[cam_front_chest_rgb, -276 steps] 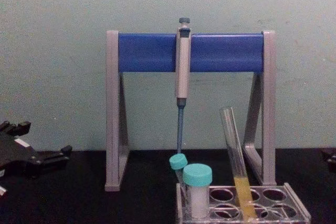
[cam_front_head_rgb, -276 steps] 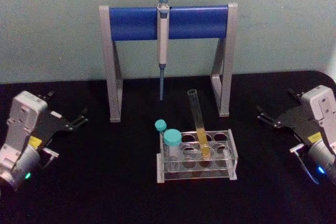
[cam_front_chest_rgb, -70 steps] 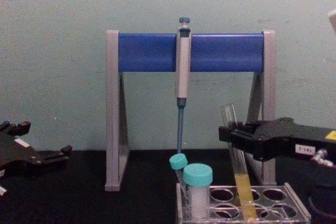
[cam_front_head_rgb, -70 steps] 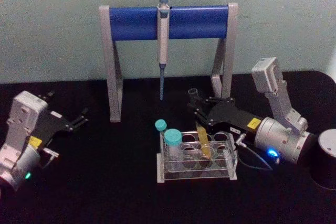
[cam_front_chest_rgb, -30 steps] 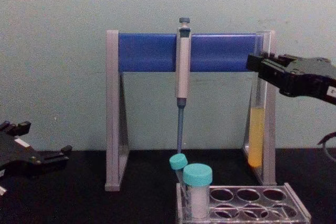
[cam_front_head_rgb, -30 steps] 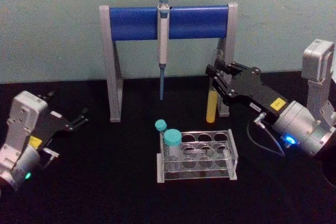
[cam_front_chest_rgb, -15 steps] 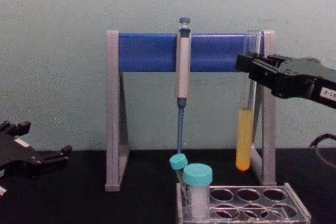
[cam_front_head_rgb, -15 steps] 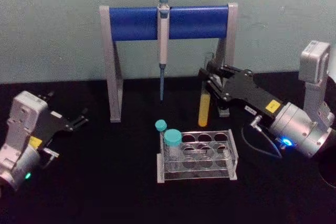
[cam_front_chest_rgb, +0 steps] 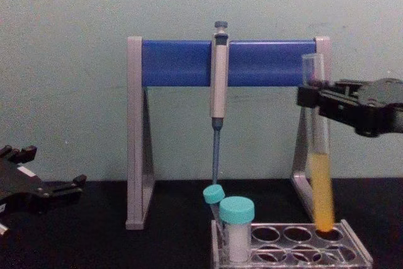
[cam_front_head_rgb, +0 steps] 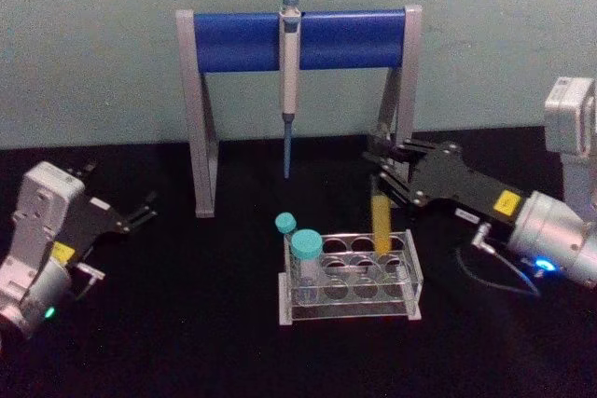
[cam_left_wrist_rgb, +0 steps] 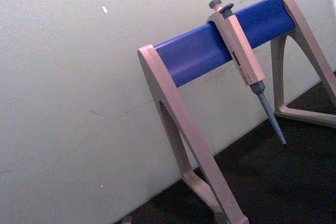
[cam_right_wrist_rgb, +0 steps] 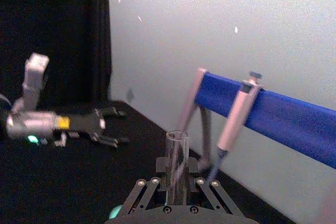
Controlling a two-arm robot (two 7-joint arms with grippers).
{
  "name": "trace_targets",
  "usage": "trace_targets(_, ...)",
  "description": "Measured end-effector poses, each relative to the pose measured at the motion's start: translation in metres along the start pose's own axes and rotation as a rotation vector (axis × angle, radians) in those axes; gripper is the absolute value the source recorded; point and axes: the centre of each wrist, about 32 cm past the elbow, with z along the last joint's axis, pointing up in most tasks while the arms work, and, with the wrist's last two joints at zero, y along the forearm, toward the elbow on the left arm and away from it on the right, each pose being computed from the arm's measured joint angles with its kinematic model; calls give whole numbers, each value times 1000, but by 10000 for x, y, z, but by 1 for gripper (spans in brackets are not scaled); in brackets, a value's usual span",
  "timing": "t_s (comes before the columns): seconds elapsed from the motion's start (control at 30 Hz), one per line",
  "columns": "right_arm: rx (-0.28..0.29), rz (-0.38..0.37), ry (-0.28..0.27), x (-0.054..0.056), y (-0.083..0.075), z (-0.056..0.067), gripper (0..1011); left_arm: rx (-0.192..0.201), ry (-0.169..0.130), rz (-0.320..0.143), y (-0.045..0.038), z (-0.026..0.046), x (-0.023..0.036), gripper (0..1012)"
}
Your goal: Pick up the test tube from the test tube rack, shake it, then place it back into the test tube rack.
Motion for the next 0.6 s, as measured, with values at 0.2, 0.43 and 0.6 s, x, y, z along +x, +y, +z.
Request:
trace_targets(0.2, -88, -90, -130, -7, -136, 146, 223, 0, 0, 0, 0, 0, 0, 1001)
trace_targets(0.43, -128, -229, -272, -73, -78, 194, 223, 0, 0, 0, 0, 0, 0, 1001)
trace_targets(0.6, -74, -286, -269, -75, 7, 137, 223, 0, 0, 0, 0, 0, 0, 1001)
